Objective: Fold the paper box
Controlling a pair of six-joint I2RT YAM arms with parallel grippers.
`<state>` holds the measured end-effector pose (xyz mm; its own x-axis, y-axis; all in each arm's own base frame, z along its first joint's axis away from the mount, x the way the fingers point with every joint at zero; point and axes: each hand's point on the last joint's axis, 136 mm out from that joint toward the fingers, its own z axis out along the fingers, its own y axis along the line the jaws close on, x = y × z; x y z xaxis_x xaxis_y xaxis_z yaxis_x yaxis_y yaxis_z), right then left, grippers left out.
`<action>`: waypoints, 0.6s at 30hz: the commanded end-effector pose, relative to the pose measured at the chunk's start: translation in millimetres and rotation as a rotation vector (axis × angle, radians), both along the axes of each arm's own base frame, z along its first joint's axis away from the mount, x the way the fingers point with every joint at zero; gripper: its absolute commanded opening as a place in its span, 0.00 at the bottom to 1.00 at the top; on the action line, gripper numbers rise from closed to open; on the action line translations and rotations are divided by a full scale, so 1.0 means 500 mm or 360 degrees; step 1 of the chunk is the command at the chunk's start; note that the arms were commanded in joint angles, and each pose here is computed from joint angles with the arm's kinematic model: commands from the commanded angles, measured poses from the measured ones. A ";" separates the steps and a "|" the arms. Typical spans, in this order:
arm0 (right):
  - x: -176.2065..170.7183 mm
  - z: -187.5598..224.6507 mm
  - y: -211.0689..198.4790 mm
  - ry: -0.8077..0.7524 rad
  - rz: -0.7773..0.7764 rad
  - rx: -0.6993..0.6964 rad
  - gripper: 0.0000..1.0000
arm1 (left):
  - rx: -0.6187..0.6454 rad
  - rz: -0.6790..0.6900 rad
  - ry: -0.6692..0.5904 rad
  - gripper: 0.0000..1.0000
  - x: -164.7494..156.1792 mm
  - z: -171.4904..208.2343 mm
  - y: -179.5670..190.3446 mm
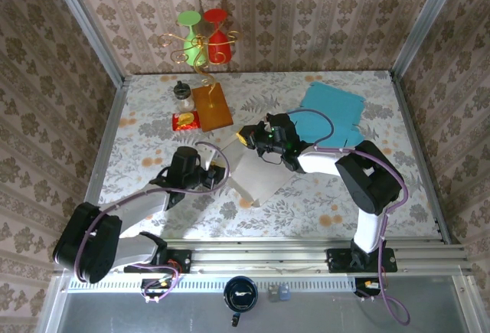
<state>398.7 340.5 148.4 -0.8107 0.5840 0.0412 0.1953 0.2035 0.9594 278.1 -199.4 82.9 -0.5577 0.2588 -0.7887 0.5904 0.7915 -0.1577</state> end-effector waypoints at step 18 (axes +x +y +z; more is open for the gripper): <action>-0.015 -0.053 0.006 0.0100 -0.0173 0.0076 0.00 | 0.0010 0.0341 -0.0112 0.36 0.079 0.012 0.004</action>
<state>399.0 342.1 143.7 -0.7512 0.6539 0.0899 0.2202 0.1198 0.9681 300.2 -199.2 73.8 -0.5771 0.1965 -0.7927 0.4736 0.8713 -0.1288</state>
